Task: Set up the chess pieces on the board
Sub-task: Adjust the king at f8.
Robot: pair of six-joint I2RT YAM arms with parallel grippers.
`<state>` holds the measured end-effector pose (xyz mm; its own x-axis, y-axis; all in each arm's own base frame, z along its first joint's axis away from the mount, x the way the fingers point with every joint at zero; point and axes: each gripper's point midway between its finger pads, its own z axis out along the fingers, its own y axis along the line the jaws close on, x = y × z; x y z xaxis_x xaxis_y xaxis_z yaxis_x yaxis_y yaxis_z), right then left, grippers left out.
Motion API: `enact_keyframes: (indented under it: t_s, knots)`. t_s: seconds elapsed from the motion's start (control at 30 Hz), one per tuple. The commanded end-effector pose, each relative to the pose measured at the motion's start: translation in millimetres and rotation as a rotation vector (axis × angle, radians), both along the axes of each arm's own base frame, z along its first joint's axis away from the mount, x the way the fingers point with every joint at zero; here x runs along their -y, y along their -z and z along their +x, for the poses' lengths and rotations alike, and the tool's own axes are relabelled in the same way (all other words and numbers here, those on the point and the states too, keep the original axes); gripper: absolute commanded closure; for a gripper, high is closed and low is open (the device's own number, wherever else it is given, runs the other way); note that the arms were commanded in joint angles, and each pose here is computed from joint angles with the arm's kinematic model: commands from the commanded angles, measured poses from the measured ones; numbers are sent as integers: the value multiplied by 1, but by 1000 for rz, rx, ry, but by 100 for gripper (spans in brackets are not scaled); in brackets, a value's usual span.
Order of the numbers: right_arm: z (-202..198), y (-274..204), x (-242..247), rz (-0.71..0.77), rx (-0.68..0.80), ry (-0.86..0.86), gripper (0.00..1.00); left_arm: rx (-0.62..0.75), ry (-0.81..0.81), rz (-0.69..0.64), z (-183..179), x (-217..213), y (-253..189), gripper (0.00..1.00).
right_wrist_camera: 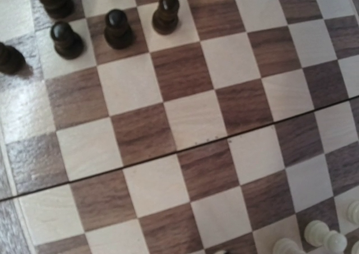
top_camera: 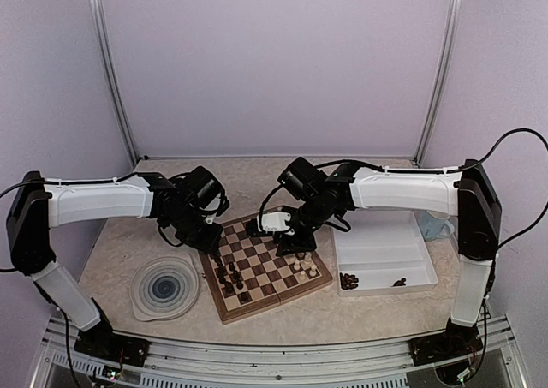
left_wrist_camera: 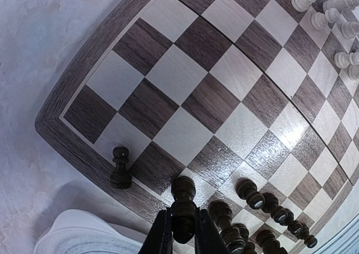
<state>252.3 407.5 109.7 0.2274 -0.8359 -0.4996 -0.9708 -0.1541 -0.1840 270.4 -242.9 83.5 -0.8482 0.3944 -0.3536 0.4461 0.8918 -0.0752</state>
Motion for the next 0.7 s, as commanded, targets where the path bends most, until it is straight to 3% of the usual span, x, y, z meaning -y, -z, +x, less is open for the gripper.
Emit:
enact_keyframes:
  t_s: [0.0, 0.67]
  knots:
    - [-1, 3, -2, -7, -25, 1, 66, -38, 2, 7, -10, -3, 2, 87]
    - [-5, 7, -4, -19, -29, -6, 66, -68, 0, -3, -18, -4, 3, 90]
